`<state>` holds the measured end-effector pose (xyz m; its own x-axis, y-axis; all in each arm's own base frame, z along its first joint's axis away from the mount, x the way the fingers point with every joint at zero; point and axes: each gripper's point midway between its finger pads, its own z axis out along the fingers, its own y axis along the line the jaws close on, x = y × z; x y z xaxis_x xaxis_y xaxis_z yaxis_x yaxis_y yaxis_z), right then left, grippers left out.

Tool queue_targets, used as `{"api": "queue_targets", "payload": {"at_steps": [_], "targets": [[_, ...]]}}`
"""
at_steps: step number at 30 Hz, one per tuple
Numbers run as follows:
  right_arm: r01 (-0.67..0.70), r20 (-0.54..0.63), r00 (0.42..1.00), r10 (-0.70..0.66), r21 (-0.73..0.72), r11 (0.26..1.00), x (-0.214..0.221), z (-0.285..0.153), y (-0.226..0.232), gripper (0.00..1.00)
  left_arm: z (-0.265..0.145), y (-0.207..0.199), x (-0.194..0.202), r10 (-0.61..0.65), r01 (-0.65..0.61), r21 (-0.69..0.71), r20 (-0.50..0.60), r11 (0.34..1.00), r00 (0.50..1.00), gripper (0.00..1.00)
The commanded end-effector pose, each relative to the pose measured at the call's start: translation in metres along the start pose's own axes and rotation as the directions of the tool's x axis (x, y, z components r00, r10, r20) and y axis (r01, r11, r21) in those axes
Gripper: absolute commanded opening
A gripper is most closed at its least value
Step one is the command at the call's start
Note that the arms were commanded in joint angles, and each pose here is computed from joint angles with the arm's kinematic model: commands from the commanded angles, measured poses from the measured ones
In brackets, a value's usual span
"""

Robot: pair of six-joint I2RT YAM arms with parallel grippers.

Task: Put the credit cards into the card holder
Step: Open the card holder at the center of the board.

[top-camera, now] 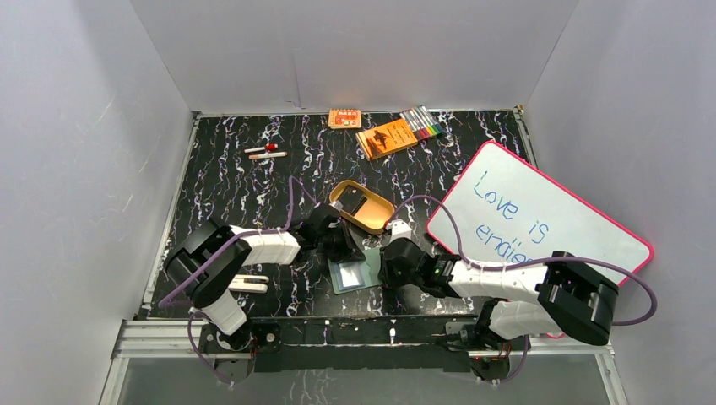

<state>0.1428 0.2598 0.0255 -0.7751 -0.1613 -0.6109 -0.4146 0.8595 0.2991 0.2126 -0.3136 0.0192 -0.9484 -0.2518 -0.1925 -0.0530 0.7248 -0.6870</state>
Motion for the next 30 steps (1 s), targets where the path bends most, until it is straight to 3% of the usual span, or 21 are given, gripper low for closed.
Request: {"api": "queue_targets", "payload": {"at_steps": [1, 6, 10, 13, 21, 30], "targets": [[-0.033, -0.014, 0.999, 0.033, 0.016, 0.999, 0.007, 0.006, -0.005, 0.28, -0.019, 0.000, -0.001, 0.031, -0.030, -0.040, 0.013, 0.999, 0.999, 0.01], [-0.056, -0.026, 0.998, 0.057, 0.011, 0.998, 0.010, 0.007, -0.003, 0.29, -0.053, -0.021, -0.010, 0.055, -0.055, -0.012, 0.069, 0.998, 0.996, 0.17], [-0.087, -0.049, 0.995, 0.086, -0.004, 0.996, 0.015, 0.010, 0.001, 0.29, -0.087, -0.018, -0.010, 0.041, -0.038, -0.024, 0.133, 0.999, 0.990, 0.44], [-0.105, -0.057, 0.993, 0.104, -0.015, 0.994, 0.017, 0.013, 0.004, 0.29, -0.108, -0.005, -0.006, 0.007, 0.002, -0.045, 0.180, 0.999, 0.984, 0.57], [-0.144, -0.064, 0.988, 0.143, -0.013, 0.990, 0.019, 0.017, 0.006, 0.29, -0.107, 0.034, 0.009, -0.061, 0.085, -0.125, 0.186, 0.989, 0.981, 0.61], [-0.164, -0.073, 0.984, 0.163, -0.011, 0.986, 0.022, 0.018, 0.006, 0.29, -0.099, 0.046, 0.015, -0.067, 0.092, -0.148, 0.167, 0.985, 0.984, 0.61]]}}
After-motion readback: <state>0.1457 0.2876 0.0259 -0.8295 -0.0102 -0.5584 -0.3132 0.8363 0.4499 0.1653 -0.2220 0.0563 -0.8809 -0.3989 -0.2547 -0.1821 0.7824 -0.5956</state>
